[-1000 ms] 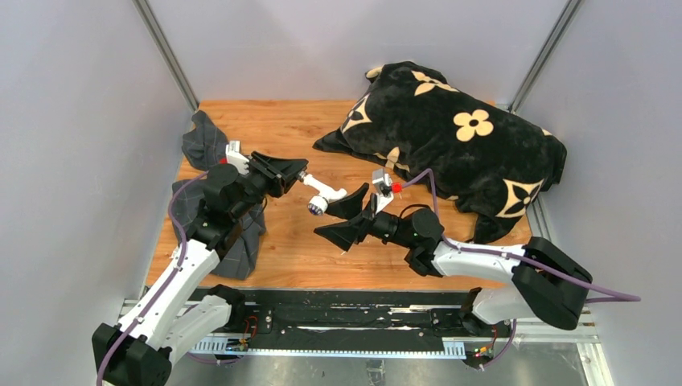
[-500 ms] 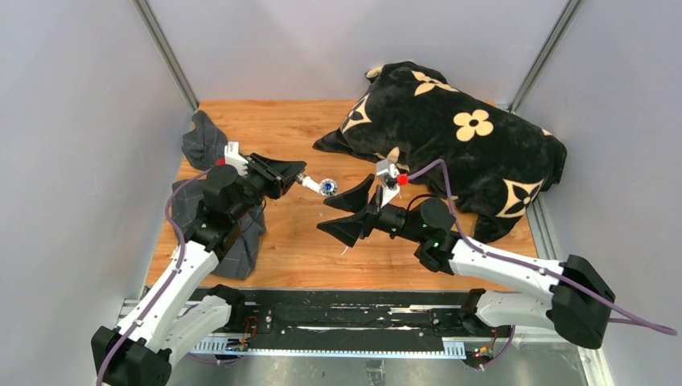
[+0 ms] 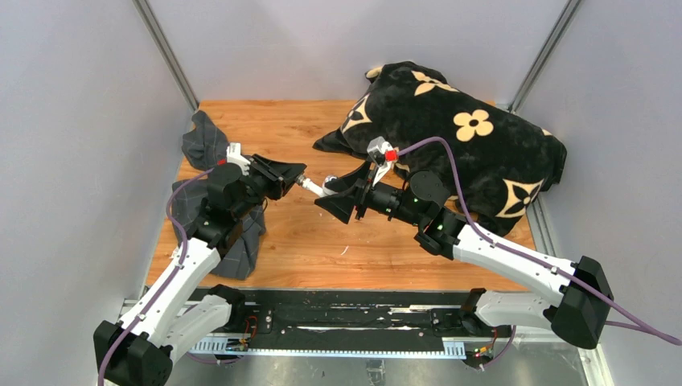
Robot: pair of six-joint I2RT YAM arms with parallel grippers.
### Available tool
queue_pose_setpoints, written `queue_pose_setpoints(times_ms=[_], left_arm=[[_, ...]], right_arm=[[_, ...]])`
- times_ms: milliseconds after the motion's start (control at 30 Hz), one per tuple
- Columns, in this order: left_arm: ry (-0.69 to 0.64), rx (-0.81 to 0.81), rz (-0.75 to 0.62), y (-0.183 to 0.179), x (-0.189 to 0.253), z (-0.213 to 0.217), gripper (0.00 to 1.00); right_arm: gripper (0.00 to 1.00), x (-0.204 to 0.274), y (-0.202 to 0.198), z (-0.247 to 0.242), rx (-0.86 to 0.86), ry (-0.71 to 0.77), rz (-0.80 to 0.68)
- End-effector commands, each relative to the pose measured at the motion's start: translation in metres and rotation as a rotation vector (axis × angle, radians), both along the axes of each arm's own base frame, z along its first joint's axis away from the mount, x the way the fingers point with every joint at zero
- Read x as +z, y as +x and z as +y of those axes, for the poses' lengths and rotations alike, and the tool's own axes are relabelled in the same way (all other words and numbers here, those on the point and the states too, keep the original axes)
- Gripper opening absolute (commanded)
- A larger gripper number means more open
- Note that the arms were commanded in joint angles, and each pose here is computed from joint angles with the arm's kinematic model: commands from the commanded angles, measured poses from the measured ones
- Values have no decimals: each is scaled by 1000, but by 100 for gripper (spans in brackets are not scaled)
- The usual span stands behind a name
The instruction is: Install the water faucets
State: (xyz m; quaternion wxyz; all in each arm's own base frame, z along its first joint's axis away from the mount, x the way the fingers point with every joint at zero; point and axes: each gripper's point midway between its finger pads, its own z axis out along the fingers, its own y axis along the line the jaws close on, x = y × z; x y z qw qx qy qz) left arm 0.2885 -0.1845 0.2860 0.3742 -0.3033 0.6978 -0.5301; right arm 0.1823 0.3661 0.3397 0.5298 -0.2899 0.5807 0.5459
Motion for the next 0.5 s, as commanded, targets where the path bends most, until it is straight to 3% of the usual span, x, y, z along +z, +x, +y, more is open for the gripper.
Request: queue_pose_setpoints(times_ms=[0, 200, 467], left_arm=[[-41, -36, -73, -4, 23, -6, 0], [-40, -36, -70, -6, 21, -5, 0], [-45, -47, -89, -9, 28, -6, 0]], right_arm=[[54, -38, 43, -12, -196, -132, 96], [42, -87, 73, -28, -281, -176, 288], [39, -120, 81, -33, -317, -332, 308]])
